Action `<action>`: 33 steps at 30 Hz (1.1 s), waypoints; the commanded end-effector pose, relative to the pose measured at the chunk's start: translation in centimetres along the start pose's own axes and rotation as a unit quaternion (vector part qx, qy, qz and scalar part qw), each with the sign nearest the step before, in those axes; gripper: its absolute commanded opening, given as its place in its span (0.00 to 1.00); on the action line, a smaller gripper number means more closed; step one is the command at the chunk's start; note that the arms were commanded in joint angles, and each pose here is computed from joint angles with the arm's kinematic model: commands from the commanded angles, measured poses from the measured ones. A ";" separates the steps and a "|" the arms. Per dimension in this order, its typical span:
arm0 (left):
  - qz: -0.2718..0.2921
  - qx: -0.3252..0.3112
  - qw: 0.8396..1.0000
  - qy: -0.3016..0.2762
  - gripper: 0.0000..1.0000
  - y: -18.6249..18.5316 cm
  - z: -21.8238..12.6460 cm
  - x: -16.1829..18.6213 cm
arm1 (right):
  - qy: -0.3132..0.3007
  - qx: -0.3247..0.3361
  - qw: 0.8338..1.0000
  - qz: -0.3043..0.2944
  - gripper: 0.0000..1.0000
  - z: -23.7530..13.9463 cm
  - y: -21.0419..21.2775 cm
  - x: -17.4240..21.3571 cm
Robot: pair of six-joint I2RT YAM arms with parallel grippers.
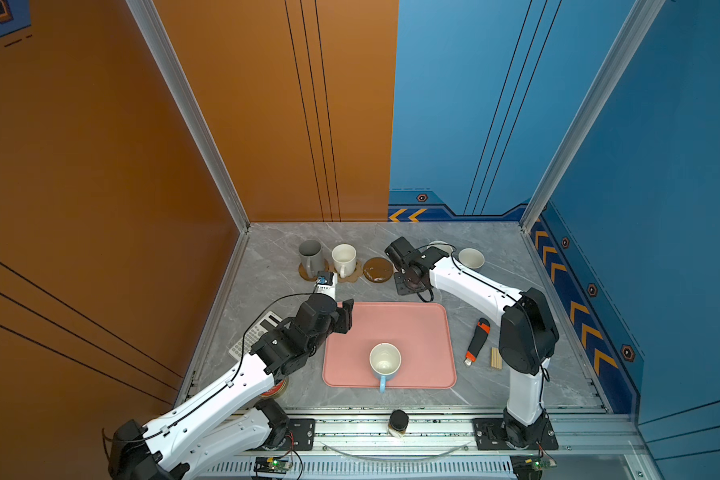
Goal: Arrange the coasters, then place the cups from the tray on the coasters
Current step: 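Carry the red-lined mug over the beaded white coaster with the right gripper, then lower the red-lined mug onto the beaded white coaster with the right gripper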
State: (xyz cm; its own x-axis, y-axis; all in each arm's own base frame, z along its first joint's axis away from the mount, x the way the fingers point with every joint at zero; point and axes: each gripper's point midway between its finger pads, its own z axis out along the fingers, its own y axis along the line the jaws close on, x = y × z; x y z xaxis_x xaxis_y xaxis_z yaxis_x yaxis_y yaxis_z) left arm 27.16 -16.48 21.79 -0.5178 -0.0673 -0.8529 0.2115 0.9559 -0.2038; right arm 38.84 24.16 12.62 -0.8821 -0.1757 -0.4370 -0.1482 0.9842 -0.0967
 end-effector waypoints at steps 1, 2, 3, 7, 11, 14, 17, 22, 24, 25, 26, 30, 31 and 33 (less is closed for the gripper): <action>-0.001 -0.005 1.000 0.006 0.63 0.6 0.0 0.5 | -0.040 -0.009 0.999 0.009 0.00 -0.7 0.1 -3.2; -0.001 -0.005 1.000 0.006 0.63 0.6 0.0 0.5 | -0.039 -0.008 0.999 0.010 0.00 -0.3 0.0 -3.4; -0.001 -0.004 1.000 0.006 0.63 0.6 0.0 0.5 | -0.039 -0.008 0.999 0.011 0.00 -0.1 0.0 -3.6; -0.001 -0.005 1.000 0.007 0.63 0.6 0.0 0.6 | -0.027 -0.011 0.999 0.020 0.00 1.5 -0.4 -3.9; -0.001 -0.007 1.000 0.007 0.63 0.8 0.1 0.6 | -0.045 -0.022 0.998 0.026 0.00 1.6 -0.2 -5.7; -0.002 -0.007 1.000 0.008 0.63 0.8 0.2 0.6 | -0.041 -0.018 0.999 0.029 0.00 2.7 -0.5 -6.1; -0.002 -0.008 1.000 0.010 0.63 0.8 0.3 0.8 | -0.037 -0.021 0.999 0.035 0.00 3.3 -0.7 -6.3; -0.004 -0.012 1.000 0.006 0.63 1.1 0.5 0.8 | -0.037 -0.020 0.998 0.039 0.00 3.9 -1.1 -6.6; -0.004 -0.013 1.000 0.007 0.63 1.1 0.6 0.9 | -0.037 -0.019 0.998 0.041 0.00 4.1 -1.3 -6.8; -0.005 -0.013 1.000 0.006 0.63 1.2 0.5 0.8 | -0.036 -0.019 0.998 0.042 0.00 4.2 -1.4 -6.8; -0.004 -0.013 1.000 0.007 0.63 1.2 0.5 0.9 | -0.035 -0.019 0.998 0.043 0.00 4.3 -1.5 -6.8; -0.007 -0.015 1.000 0.005 0.63 1.3 0.6 0.8 | -0.032 -0.020 0.998 0.043 0.00 4.8 -1.6 -6.9; -0.006 -0.014 1.000 0.006 0.63 1.3 0.5 0.8 | -0.032 -0.019 0.998 0.043 0.00 5.0 -1.6 -6.9; -0.007 -0.014 1.000 0.005 0.63 1.3 0.6 0.8 | -0.030 -0.017 0.999 0.042 0.00 5.2 -1.6 -6.9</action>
State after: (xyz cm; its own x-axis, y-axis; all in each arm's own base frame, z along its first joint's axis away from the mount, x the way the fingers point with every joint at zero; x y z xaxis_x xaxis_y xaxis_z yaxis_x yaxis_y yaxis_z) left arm 27.42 -15.64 20.75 -0.5293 -0.0697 -0.8456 0.1833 0.9637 -0.1941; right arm 45.79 23.21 9.60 -0.8951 -0.0953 -0.4356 -0.0869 0.9954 -0.0392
